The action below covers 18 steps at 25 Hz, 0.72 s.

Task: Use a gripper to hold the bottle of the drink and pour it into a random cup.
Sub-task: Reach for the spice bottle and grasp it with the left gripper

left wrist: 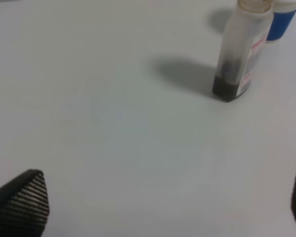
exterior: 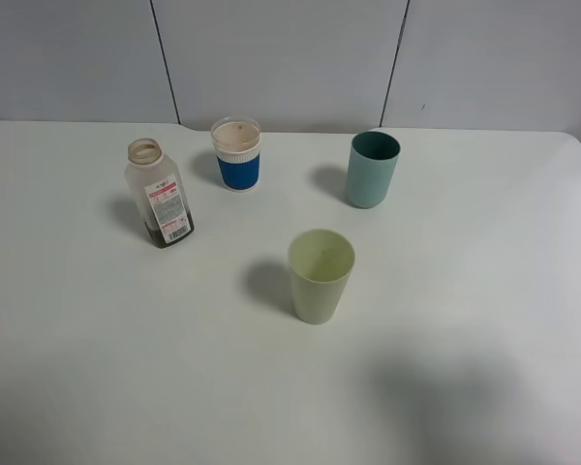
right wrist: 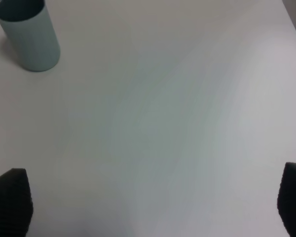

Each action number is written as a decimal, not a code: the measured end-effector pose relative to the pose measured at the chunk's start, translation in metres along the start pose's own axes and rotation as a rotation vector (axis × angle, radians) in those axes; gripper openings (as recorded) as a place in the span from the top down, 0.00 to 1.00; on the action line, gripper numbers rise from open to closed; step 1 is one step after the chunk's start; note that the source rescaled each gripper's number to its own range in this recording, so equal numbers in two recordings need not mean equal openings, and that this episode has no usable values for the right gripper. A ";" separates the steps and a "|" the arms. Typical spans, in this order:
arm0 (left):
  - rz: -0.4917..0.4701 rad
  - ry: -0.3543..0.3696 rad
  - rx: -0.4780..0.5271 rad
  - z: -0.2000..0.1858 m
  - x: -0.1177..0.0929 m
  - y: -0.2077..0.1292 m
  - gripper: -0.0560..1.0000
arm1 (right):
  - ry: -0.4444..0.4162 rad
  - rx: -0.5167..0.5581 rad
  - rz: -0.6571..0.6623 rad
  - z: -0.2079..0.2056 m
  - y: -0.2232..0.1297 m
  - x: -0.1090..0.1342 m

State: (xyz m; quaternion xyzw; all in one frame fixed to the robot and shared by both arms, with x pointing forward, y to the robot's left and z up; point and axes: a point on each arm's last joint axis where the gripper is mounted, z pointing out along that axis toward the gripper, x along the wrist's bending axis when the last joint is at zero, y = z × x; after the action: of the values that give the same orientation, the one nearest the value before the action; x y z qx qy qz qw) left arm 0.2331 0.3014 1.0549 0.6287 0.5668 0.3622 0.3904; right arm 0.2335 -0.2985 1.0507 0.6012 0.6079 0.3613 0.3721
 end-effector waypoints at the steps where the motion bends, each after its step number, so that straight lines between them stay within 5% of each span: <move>1: 0.000 0.000 0.000 0.000 0.000 0.000 0.00 | 0.000 0.000 0.000 0.000 0.000 0.000; 18: 0.000 0.000 0.000 0.000 0.000 0.000 0.00 | 0.000 0.000 0.000 0.000 0.000 0.000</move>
State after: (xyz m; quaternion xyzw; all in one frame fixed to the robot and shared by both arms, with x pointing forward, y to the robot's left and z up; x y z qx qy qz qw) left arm 0.2331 0.3014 1.0549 0.6287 0.5668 0.3621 0.3904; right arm 0.2335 -0.2985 1.0507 0.6012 0.6079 0.3613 0.3721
